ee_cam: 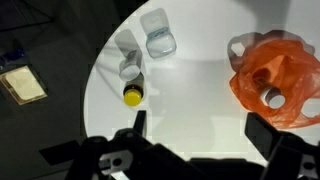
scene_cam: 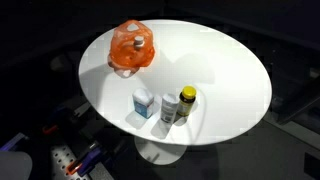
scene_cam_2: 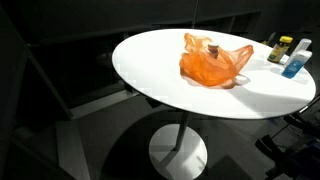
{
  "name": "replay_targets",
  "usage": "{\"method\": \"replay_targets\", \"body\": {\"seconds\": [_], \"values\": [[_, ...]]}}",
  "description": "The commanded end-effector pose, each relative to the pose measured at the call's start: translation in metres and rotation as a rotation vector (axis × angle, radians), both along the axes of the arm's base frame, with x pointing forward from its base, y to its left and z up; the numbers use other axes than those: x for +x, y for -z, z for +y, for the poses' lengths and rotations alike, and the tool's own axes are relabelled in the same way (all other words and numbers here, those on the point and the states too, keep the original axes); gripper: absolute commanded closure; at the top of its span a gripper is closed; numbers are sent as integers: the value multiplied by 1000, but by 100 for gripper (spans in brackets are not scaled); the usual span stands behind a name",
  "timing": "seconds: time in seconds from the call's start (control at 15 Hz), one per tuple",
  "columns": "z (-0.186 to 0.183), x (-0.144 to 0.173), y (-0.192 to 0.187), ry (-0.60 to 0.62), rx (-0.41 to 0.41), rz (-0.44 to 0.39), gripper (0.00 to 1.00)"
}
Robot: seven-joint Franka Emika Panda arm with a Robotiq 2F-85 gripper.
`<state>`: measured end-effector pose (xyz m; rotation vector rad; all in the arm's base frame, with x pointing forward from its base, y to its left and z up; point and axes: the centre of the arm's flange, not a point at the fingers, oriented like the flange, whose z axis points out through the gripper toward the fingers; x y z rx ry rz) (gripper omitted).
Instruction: Pick up the longest white container from the table and put it in the orange plastic bag
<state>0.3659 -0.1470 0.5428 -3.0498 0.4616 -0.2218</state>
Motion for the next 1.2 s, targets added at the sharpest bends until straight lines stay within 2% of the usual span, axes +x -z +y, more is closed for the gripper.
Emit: {"method": "replay_targets", "body": {"seconds": [0.0, 0.13, 0.6, 0.93, 1.13], "values": [[0, 0, 0, 0, 0, 0, 0], [0, 0, 0, 0, 0, -1, 0], [4, 35, 15, 34, 27, 126, 0], [10, 59, 41, 79, 54, 282, 0], [16, 71, 65, 126, 40, 356, 0]]}}
